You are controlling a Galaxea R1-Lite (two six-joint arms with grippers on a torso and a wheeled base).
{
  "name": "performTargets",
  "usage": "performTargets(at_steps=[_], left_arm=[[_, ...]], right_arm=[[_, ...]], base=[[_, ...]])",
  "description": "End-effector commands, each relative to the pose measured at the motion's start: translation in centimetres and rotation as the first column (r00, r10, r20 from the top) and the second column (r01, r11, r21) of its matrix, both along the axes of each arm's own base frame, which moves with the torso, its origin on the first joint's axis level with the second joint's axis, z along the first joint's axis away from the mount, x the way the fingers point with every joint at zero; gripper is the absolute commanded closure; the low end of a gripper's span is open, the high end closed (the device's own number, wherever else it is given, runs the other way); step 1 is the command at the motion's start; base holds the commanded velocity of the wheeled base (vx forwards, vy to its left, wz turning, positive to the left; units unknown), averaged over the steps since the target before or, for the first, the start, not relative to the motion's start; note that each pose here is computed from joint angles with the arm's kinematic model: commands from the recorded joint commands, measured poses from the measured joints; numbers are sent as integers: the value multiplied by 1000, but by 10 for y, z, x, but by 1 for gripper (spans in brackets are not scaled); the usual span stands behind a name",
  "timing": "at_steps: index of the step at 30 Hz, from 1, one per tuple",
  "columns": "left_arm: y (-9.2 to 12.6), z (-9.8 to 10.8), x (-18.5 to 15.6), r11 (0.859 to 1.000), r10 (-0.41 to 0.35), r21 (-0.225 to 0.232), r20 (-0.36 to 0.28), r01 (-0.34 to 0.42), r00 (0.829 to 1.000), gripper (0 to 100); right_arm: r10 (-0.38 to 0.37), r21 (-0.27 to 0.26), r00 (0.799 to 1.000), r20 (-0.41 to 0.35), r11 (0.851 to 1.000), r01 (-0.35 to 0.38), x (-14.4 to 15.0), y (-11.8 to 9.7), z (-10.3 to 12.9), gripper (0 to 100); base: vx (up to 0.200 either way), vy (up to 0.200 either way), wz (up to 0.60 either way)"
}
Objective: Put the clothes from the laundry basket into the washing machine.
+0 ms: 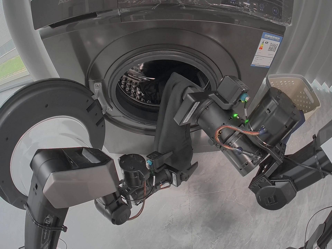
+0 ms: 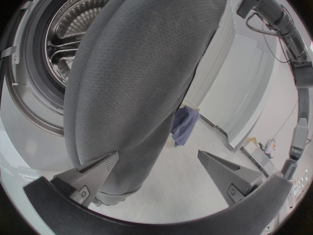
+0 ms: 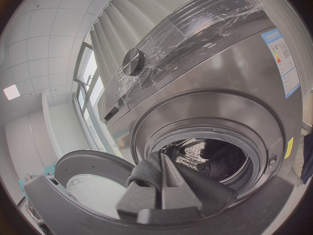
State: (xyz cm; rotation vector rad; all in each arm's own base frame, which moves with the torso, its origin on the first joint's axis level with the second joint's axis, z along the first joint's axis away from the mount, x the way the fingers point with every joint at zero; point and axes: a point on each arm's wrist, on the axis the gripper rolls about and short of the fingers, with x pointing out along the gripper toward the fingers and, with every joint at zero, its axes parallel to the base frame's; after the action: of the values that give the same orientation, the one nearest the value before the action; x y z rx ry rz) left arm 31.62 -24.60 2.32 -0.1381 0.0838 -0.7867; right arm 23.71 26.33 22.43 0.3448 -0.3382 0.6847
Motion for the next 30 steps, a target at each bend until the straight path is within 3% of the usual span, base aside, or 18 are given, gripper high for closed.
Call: performTargets(at_steps=[1, 6, 15, 21, 30], left_arm=[[-1, -15, 15, 998, 57, 0, -1, -57, 998, 0], [9, -17, 23, 993, 115, 5, 0, -115, 993, 0], [4, -15, 23, 994, 112, -3, 9, -112, 994, 0], [2, -11, 35, 979, 202, -34, 36, -201, 979, 0], [3, -13, 36, 964, 264, -17, 30, -264, 964, 0]], right_arm=[[2, 3, 1000, 1, 1000, -2, -2, 0, 1, 100], [2, 6, 1000, 2, 1000, -2, -2, 0, 2, 100], [3, 5, 1000, -1, 1000, -3, -2, 1, 0, 100], [6, 5, 1000, 0, 1000, -6, -2, 1, 0, 100], [8, 1, 1000, -5, 1000, -8, -2, 3, -2, 100]], base=[[0, 0, 0], [0, 0, 0], [0, 0, 0], [0, 0, 0], [0, 0, 0]])
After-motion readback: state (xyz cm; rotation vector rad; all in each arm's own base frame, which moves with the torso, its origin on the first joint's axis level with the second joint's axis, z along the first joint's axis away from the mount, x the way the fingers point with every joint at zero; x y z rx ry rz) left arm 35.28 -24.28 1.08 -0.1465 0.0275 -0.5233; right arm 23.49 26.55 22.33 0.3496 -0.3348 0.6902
